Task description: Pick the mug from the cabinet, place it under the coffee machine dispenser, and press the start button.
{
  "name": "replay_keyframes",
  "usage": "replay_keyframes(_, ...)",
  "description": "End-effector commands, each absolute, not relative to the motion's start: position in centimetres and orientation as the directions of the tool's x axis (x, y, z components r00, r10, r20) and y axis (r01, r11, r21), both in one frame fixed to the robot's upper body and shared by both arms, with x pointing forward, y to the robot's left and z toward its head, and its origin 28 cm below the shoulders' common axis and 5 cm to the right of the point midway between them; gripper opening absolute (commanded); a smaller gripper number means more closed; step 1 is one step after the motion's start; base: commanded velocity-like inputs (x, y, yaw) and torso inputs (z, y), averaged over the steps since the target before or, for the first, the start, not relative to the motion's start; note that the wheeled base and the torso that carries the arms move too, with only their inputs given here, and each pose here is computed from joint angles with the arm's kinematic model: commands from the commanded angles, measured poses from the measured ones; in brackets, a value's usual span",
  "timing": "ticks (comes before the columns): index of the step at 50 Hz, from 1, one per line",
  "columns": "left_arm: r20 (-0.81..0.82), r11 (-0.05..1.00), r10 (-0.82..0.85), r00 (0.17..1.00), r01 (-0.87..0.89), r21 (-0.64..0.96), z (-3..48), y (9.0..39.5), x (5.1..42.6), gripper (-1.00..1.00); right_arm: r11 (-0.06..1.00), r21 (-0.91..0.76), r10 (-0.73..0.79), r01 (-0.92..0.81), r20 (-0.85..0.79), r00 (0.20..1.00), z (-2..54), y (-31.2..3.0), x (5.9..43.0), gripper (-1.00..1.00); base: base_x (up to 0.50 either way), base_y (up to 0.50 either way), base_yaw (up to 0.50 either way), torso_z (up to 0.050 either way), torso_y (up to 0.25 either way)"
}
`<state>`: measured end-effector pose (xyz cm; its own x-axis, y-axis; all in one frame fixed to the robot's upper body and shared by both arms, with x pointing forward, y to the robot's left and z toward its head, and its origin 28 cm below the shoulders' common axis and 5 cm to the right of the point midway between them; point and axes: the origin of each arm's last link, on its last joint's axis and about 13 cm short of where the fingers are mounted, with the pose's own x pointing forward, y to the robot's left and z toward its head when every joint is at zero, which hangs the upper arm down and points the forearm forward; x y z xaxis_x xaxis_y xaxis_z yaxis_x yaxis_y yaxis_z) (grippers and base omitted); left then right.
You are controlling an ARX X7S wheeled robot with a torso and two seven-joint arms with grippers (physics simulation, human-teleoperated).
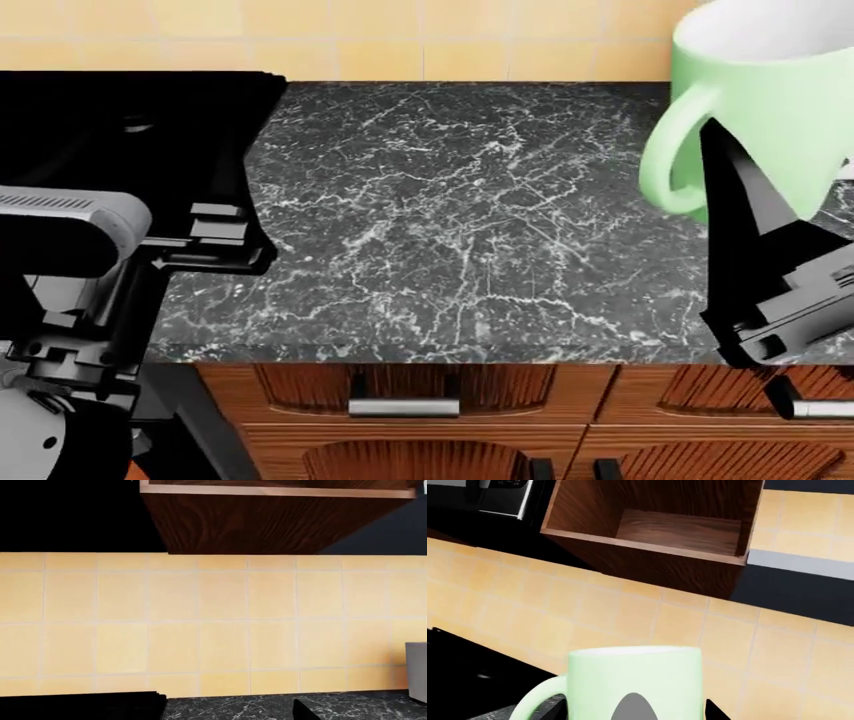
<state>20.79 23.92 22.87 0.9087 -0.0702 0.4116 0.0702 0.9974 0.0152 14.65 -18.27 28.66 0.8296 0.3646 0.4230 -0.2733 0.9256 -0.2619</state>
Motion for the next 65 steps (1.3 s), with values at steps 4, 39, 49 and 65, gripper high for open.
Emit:
replay_keyframes(4, 0.412, 0.998, -0.067, 0.909, 0.070, 0.007, 22.8, 23.9, 20.6, 1.00, 0.925, -0.291, 0.362, -0.246, 0.468, 0.806, 28.0, -18.1, 14.6, -1.00, 0.00, -0.22, 0.00, 0.000, 0.000)
replay_keyframes(39, 0.420, 0.996, -0.078, 0.904, 0.085, 0.002, 22.9, 23.7, 20.1, 1.00, 0.940, -0.242, 0.332, -0.241, 0.480, 0.812, 27.1, -18.1, 15.0, -1.00, 0.00, -0.50, 0.00, 0.000, 0.000)
replay_keyframes(49, 0.419, 0.996, -0.078, 0.905, 0.086, -0.001, 22.8, 23.8, 20.2, 1.00, 0.938, -0.240, 0.337, -0.249, 0.477, 0.812, 26.9, -18.0, 15.1, -1.00, 0.00, -0.50, 0.00, 0.001, 0.000)
replay_keyframes(65, 0.424, 0.996, -0.079, 0.902, 0.089, -0.004, 22.9, 23.8, 20.1, 1.00, 0.937, -0.244, 0.341, -0.250, 0.479, 0.809, 26.9, -17.7, 15.5, -1.00, 0.00, -0.50, 0.00, 0.000, 0.000)
